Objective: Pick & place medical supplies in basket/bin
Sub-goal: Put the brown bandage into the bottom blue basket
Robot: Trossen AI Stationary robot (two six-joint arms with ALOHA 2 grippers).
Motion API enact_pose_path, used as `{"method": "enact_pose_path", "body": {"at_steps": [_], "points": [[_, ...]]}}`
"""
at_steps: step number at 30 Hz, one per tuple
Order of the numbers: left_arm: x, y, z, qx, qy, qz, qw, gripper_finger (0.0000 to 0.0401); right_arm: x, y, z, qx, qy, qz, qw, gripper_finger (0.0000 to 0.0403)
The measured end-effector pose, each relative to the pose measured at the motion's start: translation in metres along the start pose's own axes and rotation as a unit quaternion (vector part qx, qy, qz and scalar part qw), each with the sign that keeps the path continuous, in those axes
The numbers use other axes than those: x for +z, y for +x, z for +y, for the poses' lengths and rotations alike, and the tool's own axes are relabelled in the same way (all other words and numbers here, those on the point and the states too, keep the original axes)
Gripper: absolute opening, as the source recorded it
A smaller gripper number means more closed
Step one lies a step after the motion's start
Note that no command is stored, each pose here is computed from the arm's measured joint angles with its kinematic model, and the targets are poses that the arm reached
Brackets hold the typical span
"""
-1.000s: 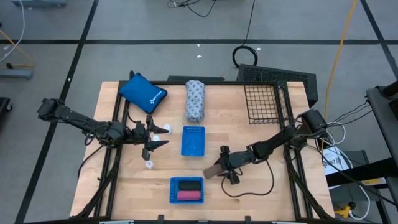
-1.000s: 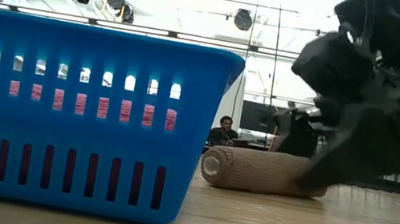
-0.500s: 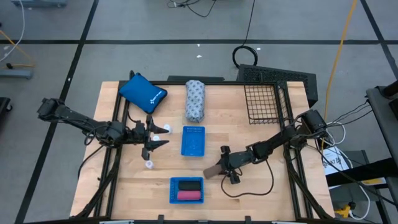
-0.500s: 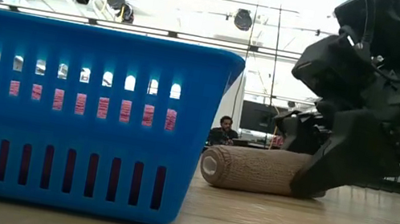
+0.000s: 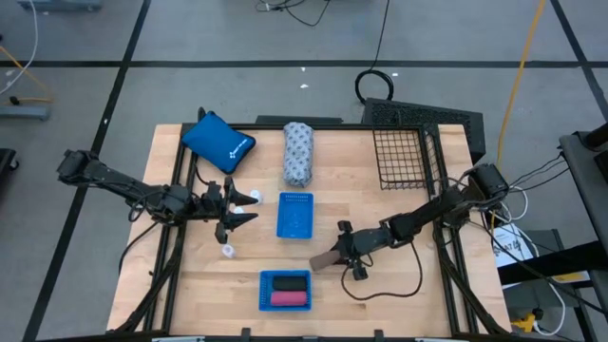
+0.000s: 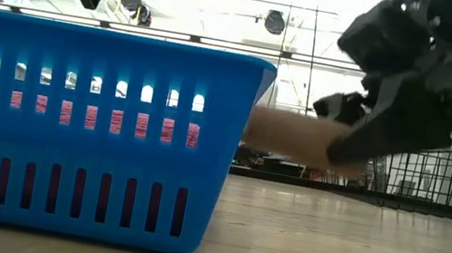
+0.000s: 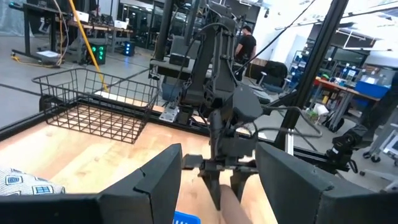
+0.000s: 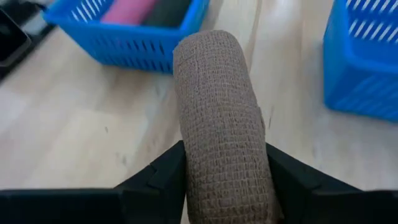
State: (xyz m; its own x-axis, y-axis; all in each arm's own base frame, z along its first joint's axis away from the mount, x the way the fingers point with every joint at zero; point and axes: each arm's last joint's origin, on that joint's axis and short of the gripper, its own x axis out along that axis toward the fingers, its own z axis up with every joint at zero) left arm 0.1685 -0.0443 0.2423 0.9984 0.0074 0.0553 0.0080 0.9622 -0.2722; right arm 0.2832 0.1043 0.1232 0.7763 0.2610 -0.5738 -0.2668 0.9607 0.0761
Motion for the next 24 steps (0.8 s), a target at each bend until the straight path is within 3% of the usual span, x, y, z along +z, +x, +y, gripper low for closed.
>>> {"method": "enact_pose_path", "body": {"at_steps": [10, 18, 24], "points": [[-0.008, 0.012, -0.002, 0.0, -0.007, -0.001, 1.0, 0.0214, 0.021, -0.017, 0.001, 0.001, 0.002, -0.052, 0.999, 0.0149], [-0.03, 0.037, -0.005, -0.002, -0.022, -0.005, 1.0, 0.0214, 0.024, -0.019, -0.005, -0.072, 0.009, -0.071, 0.995, 0.0145], [-0.045, 0.064, -0.01, 0.007, -0.029, 0.028, 0.999, 0.0214, 0.027, -0.019, -0.012, -0.084, 0.017, -0.086, 0.993, 0.0147]]}}
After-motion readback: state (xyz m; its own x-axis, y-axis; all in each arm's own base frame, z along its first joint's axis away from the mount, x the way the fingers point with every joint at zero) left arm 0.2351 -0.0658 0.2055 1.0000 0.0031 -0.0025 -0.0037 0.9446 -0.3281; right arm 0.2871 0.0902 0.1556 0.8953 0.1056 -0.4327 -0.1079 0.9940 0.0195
